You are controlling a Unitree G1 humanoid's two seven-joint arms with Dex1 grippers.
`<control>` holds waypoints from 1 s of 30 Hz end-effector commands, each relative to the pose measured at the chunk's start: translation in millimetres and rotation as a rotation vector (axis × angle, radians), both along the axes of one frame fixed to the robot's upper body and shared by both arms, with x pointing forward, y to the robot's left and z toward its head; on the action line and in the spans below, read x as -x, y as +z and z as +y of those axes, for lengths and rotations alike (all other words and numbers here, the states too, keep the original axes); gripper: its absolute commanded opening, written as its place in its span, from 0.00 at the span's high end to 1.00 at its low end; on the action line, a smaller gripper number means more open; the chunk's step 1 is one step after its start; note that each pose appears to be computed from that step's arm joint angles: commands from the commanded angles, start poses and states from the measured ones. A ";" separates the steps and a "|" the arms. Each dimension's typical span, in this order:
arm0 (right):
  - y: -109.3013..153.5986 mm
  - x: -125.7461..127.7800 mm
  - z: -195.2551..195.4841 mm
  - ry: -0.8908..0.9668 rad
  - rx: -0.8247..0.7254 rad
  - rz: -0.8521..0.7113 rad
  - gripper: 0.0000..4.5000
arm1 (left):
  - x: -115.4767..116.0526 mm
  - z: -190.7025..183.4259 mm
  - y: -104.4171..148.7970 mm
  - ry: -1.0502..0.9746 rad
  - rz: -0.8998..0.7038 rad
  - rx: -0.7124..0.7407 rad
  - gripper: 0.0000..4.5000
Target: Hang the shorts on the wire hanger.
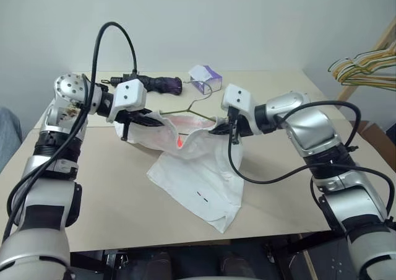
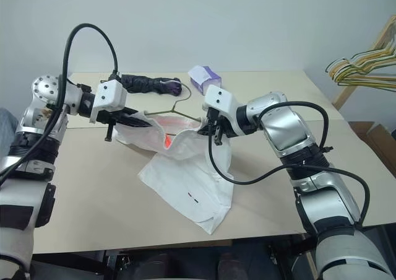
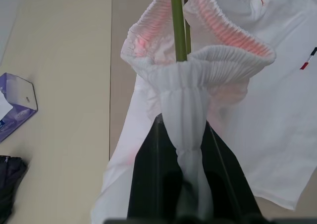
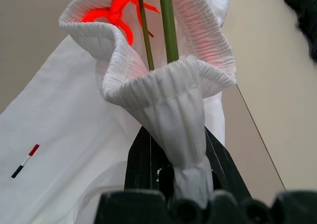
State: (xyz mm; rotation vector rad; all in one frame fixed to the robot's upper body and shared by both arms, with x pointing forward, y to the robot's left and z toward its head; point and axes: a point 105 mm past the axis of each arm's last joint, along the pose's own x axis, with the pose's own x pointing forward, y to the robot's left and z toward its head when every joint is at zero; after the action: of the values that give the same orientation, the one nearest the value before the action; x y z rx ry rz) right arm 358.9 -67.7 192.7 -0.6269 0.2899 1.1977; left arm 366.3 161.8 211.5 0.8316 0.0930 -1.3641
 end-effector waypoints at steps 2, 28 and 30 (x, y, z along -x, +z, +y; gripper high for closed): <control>10.0 -3.0 -12.3 -0.063 -0.033 -0.020 1.00 | -1.0 -2.3 20.9 -0.027 -0.064 0.109 0.66; 10.5 48.7 -213.0 -1.213 -0.197 0.150 1.00 | 21.2 -30.8 31.4 0.069 -0.013 0.595 0.01; 10.1 56.0 -235.7 -1.319 -0.190 0.126 1.00 | 24.0 -36.8 29.6 0.057 -0.011 0.589 0.01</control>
State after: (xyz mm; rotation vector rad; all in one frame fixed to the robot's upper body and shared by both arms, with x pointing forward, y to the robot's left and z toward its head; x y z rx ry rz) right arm 308.5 -281.7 185.7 -0.0988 0.6207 0.0895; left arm 347.8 131.7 227.8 0.3176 -0.2285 -1.2251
